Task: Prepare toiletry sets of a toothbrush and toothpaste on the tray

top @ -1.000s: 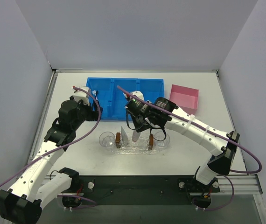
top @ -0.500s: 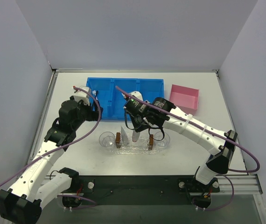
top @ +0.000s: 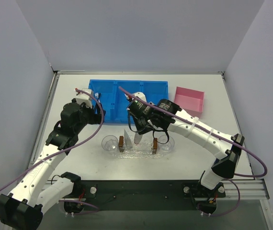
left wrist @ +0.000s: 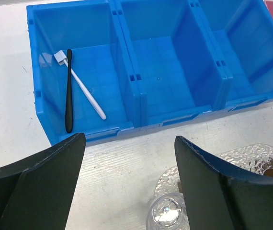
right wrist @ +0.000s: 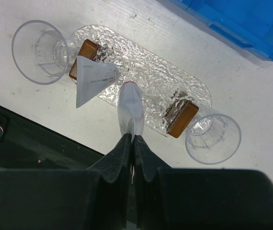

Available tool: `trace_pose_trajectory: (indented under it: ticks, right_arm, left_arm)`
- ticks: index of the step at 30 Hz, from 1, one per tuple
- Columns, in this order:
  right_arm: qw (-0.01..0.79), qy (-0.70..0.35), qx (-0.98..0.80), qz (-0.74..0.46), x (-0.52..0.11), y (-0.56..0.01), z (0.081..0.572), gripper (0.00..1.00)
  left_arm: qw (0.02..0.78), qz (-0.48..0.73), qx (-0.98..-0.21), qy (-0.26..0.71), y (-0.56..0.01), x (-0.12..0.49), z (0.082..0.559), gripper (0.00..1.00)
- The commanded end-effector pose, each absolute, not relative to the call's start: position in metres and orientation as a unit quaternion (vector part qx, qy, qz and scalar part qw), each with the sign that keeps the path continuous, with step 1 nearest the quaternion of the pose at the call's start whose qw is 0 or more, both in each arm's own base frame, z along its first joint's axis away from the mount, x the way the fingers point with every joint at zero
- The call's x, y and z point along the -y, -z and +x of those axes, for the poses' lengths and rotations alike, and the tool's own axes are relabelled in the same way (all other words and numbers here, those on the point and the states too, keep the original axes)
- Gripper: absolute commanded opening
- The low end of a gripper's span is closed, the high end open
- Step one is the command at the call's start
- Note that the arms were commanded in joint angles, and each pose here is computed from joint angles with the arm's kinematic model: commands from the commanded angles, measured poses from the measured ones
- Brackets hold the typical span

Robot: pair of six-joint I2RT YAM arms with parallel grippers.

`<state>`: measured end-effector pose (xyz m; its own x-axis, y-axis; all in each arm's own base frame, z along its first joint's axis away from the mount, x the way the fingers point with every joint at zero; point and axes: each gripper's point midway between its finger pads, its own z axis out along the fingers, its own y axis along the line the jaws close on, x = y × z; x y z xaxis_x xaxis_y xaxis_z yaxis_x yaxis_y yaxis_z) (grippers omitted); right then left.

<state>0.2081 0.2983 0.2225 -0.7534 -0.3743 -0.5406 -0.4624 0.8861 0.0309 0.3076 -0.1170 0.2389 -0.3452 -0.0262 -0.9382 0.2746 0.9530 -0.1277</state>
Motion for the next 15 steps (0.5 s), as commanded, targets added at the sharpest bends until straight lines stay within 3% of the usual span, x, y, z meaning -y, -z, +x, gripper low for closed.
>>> trace_pose_trajectory:
  ticks: [1,15]
  right_arm:
    - [0.289,-0.093,-0.926,-0.225,-0.3,-0.242,0.206,0.0]
    - [0.278,-0.064,-0.93,-0.233,-0.297,-0.223,0.209,0.0]
  left_arm:
    - [0.586,0.078,-0.795,0.133,-0.259,0.118,0.311,0.86]
    - [0.587,0.079,-0.795,0.132,-0.259,0.118,0.312,0.86]
